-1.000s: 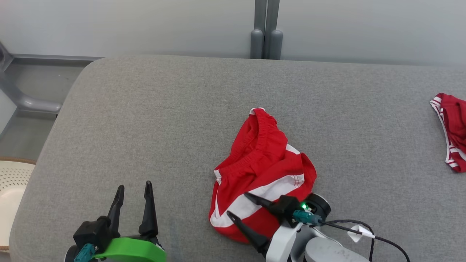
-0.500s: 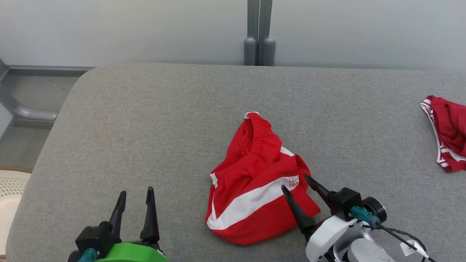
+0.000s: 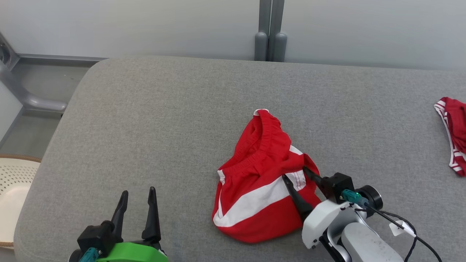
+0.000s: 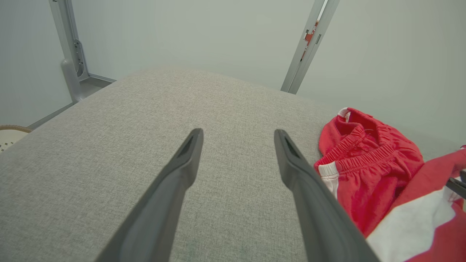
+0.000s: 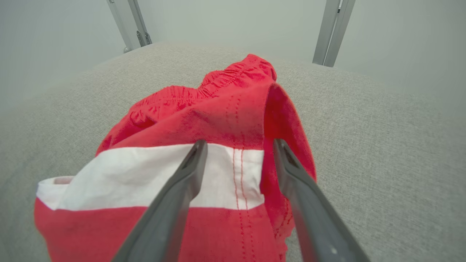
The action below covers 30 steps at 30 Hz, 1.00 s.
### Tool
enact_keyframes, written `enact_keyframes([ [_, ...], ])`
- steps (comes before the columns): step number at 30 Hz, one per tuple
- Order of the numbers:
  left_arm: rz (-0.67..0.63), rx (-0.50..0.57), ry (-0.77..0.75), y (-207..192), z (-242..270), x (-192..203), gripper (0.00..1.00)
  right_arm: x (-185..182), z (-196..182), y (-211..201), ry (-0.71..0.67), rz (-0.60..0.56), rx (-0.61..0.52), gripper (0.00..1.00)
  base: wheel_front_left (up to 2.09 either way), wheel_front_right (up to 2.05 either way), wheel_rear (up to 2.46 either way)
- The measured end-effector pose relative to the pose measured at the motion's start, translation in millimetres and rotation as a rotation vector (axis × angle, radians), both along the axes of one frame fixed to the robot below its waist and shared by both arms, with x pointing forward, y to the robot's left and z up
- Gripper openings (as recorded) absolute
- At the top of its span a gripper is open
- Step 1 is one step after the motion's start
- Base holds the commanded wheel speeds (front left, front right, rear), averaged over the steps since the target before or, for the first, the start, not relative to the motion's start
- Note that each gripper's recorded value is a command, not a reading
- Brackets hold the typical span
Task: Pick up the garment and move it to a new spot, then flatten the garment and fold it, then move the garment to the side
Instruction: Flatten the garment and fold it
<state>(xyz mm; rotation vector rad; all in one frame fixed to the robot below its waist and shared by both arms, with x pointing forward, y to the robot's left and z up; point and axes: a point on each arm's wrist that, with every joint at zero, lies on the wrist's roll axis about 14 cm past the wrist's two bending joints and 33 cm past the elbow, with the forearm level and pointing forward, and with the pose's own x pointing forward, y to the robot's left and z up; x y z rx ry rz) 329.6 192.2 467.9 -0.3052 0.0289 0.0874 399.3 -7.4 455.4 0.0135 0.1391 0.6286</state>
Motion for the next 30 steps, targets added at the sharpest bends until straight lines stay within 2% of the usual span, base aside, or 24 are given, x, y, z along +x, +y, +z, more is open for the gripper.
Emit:
enact_keyframes([
  [5,0.01,0.001,-0.004,3,1,-1,1.0,5,7,1,-0.001,-0.007,0.032,0.0,0.0,0.0,0.0],
  [15,-0.013,0.002,-0.012,-4,4,9,1.0,40,33,-96,-0.109,-0.241,0.0,0.0,0.0,0.0,0.0],
  [23,-0.042,0.0,0.002,-12,-1,17,1.0,39,10,-164,-0.034,-0.423,-0.031,0.0,0.0,0.0,0.0],
  [29,-0.06,0.0,0.007,-18,-3,25,1.0,33,-15,-190,0.042,-0.5,-0.06,0.0,0.0,0.0,0.0],
  [30,-0.065,0.0,0.009,-19,-3,26,1.0,33,-17,-192,0.05,-0.507,-0.063,0.25,0.0,0.0,0.0],
])
